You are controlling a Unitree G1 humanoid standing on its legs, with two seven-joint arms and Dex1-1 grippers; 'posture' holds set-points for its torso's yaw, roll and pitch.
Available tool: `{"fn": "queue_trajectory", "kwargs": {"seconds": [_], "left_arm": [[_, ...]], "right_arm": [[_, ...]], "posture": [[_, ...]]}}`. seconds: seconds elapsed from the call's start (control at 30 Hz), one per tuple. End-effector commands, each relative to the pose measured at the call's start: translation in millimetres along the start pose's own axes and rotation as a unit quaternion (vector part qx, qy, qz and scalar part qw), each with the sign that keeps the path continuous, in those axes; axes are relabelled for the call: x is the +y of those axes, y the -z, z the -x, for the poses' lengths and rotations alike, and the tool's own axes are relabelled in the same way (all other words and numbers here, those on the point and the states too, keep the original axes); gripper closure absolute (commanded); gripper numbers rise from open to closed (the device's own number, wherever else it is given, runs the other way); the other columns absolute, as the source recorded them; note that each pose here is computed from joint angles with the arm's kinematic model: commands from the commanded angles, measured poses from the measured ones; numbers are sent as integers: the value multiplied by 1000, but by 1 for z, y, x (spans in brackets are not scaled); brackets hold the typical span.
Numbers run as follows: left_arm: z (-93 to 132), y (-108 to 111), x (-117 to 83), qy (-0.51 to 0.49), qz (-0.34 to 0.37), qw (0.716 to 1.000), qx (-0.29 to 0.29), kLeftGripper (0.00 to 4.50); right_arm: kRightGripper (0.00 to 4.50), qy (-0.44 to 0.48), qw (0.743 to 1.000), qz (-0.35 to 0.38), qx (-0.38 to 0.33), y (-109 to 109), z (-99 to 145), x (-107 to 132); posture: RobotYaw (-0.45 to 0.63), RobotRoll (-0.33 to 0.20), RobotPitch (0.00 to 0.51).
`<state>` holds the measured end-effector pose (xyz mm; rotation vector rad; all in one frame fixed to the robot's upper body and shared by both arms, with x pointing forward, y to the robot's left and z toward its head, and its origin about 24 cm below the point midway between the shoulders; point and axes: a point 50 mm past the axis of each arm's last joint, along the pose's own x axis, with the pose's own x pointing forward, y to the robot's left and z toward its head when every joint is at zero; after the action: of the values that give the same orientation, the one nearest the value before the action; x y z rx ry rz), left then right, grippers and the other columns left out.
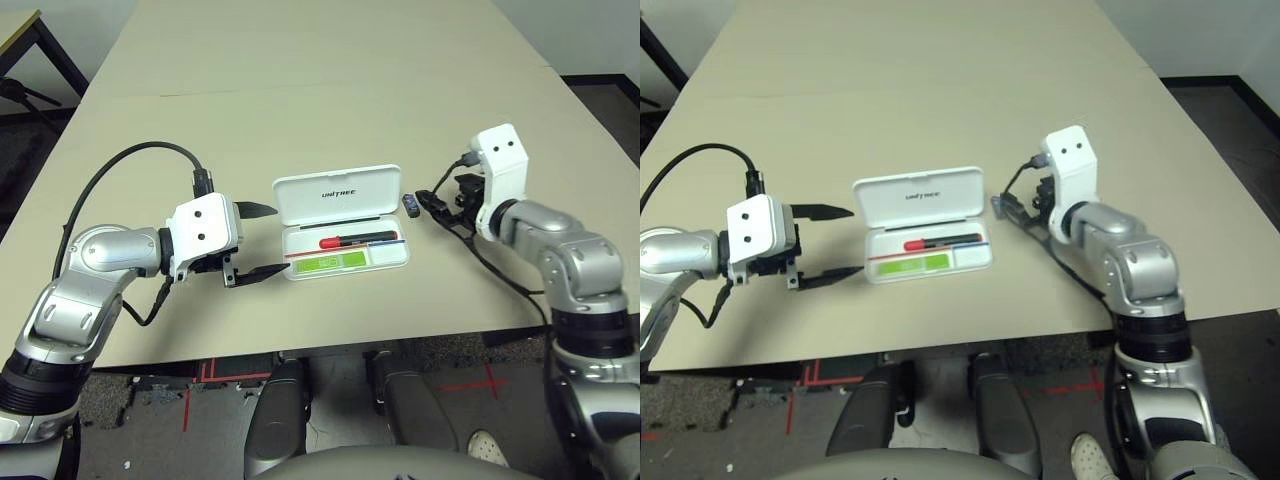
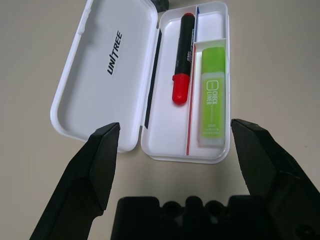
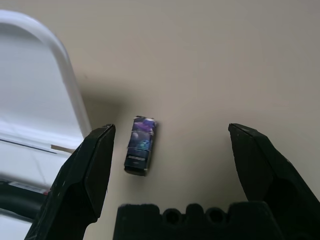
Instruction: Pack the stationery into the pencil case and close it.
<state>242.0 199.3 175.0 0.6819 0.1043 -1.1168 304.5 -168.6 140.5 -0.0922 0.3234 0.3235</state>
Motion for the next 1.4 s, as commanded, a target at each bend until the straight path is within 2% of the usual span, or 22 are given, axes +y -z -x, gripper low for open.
{"fn": "queue_trajectory", "kwargs": {"seconds": [0.03, 0.43, 0.87, 0.97, 1.27, 1.4], "left_arm": [[-1, 0, -4, 8, -4, 1000, 7, 28], [-2, -4, -4, 8, -7, 1000, 6, 28], [-4, -7, -5, 7, -7, 1000, 3, 28], [-4, -8, -6, 7, -7, 1000, 3, 0], [-4, -9, -5, 9, -9, 1000, 3, 0], [-5, -9, -5, 10, -9, 1000, 2, 0]], "right_arm": [[0, 1, 1000, -4, 13, 7, -1, 6], [0, 23, 999, -3, 37, 28, -13, 20], [0, 32, 998, 22, 47, 31, -27, 20], [623, 31, 998, 21, 53, 32, -29, 20], [4040, 25, 998, 13, 62, 32, -28, 17], [4149, 30, 997, 20, 64, 28, -24, 6]], "posture": [[8, 0, 186], [16, 0, 186], [27, 0, 186], [27, 0, 186], [24, 0, 186], [23, 0, 185]]}}
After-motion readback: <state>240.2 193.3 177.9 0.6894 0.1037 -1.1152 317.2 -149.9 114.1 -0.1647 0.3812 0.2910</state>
